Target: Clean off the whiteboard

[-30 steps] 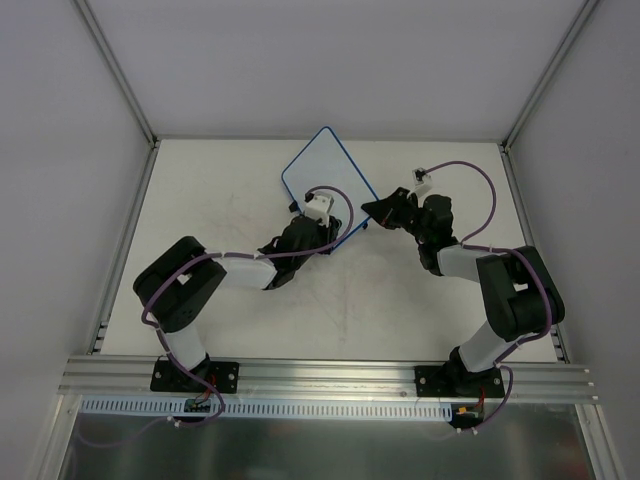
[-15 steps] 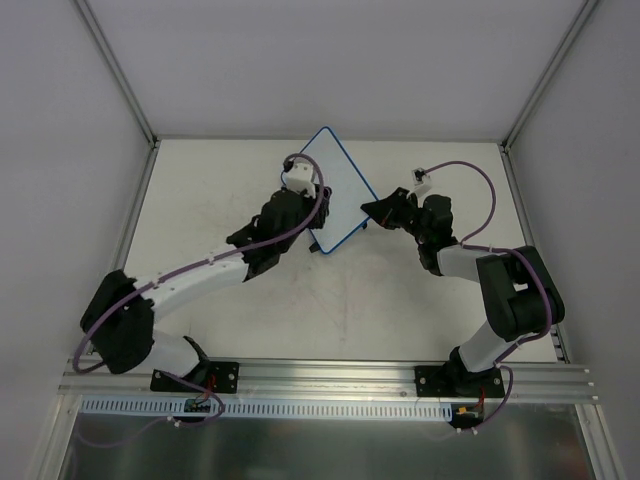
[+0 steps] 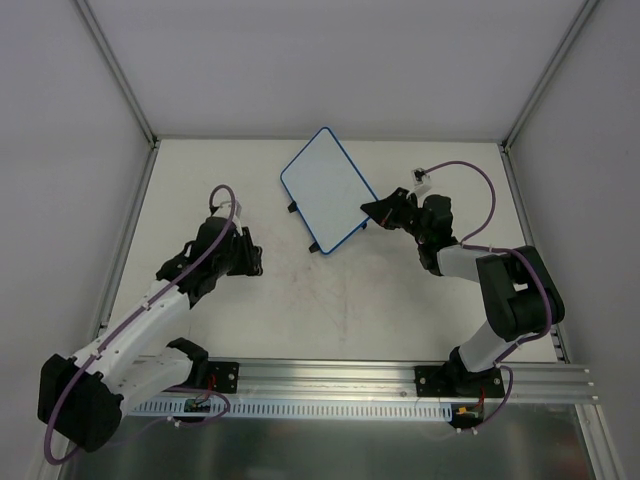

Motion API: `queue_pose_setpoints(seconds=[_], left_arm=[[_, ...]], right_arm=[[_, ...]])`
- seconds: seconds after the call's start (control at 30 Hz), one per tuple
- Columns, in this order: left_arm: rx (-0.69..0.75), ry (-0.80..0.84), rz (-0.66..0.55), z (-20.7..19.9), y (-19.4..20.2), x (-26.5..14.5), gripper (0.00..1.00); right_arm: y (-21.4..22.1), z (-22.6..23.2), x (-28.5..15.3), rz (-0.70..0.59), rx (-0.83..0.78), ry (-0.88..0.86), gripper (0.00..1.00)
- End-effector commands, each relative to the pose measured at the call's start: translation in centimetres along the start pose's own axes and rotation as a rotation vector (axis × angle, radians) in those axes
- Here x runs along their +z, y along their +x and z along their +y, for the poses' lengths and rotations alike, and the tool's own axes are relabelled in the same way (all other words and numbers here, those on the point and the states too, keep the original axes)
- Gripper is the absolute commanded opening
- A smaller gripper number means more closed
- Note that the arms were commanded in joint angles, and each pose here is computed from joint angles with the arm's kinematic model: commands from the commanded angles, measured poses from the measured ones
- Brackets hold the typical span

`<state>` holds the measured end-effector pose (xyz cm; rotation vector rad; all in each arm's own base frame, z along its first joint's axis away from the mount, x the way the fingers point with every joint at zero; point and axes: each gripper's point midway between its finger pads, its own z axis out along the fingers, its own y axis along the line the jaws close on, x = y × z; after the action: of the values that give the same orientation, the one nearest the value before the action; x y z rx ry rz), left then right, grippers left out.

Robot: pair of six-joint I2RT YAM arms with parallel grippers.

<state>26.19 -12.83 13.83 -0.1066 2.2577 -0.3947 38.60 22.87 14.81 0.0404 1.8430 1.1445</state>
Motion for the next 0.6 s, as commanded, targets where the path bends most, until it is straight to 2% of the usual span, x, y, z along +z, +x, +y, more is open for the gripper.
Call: queue_pose_setpoints(seconds=[0.0,0.3,0.4,0.57], left_arm=[[-0.013,-0.008,0.177,0.8,4.3,-0.3,0.09],[-0.057,-0.112,0.310,3.9,7.3,2.4,0.06],[-0.088,-0.066,0.352,3.7,8.1,3.4,0.10],[-0.097,-0.067,0.385,3.9,9.0,4.5,0.07]], right_arm=[[0.2,2.8,0.3,0.027,-0.048,-0.111,0.00],[0.5,3.0,0.0,0.036,-0.048,-0.121,0.00],[0.3,3.1,0.1,0.033,-0.048,-0.122,0.00],[0.3,3.1,0.2,0.033,-0.050,-0.124,0.00]])
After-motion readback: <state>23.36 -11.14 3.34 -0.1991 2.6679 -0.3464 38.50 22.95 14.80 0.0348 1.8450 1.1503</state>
